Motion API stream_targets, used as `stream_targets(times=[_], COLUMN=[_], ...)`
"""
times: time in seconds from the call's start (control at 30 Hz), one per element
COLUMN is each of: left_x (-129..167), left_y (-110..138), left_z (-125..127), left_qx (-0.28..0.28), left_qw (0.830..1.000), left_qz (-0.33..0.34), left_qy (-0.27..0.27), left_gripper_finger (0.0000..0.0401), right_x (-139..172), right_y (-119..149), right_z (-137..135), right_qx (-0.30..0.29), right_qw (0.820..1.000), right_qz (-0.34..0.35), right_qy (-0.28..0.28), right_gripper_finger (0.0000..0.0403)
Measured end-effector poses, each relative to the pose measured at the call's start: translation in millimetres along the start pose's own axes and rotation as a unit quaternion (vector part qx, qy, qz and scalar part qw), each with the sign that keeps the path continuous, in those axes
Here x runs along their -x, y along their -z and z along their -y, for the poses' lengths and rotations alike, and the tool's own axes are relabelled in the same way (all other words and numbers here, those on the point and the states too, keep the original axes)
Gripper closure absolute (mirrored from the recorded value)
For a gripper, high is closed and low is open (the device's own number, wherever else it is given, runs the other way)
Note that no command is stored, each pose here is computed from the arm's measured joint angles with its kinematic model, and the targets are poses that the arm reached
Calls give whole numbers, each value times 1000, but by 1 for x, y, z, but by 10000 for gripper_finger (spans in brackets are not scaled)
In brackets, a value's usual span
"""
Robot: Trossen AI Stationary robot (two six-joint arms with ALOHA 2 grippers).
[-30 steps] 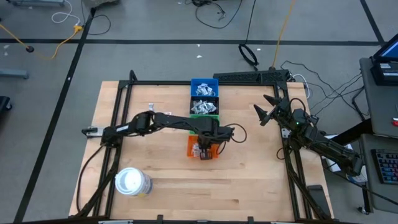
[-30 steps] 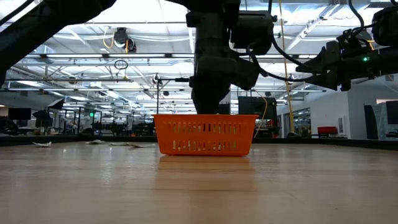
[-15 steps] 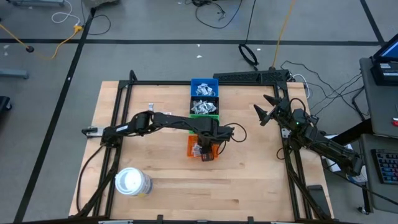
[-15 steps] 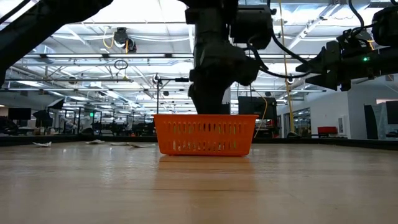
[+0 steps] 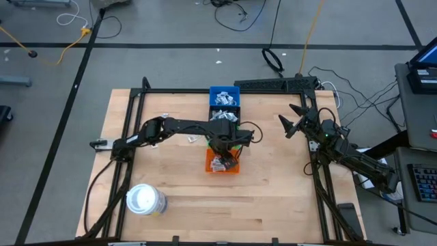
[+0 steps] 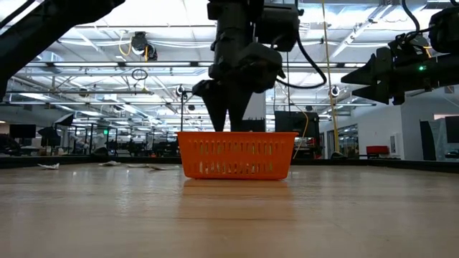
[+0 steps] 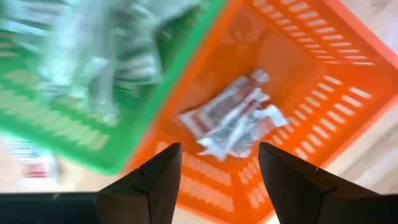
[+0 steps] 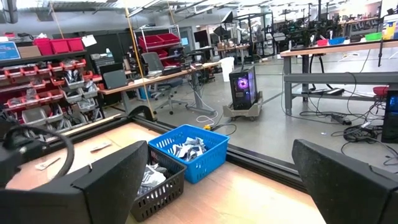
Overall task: Pick & Place First Aid Supplies
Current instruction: Put the orange ointment pack into the orange bin
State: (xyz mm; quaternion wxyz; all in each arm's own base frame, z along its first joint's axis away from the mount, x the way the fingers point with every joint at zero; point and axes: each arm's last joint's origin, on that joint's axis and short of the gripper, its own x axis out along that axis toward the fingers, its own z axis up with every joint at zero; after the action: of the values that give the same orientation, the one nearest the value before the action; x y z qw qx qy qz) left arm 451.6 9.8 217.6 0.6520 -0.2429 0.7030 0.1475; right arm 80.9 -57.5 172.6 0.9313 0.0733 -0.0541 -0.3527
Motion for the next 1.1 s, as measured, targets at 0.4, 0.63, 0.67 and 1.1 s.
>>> stream_targets(times=[0.4, 0.63, 0.67, 1.1], left_x=[13, 11, 10, -17], left_y=[14, 28, 30, 44], left_z=[-54, -100, -106, -143], left_qx=[-32, -35, -35, -29], left_qw=[999, 996, 995, 994], left_qz=[14, 27, 32, 28], left_qy=[-37, -79, -86, -101], left_gripper_finger=[222, 216, 212, 151], right_x=[0, 0, 0, 0], right_y=[0, 0, 0, 0], right_z=[0, 0, 0, 0], right_qx=[0, 0, 0, 0], right_qw=[1000, 1000, 1000, 1000], right_qz=[0, 0, 0, 0], right_qy=[0, 0, 0, 0], right_gripper_finger=[9, 9, 9, 9])
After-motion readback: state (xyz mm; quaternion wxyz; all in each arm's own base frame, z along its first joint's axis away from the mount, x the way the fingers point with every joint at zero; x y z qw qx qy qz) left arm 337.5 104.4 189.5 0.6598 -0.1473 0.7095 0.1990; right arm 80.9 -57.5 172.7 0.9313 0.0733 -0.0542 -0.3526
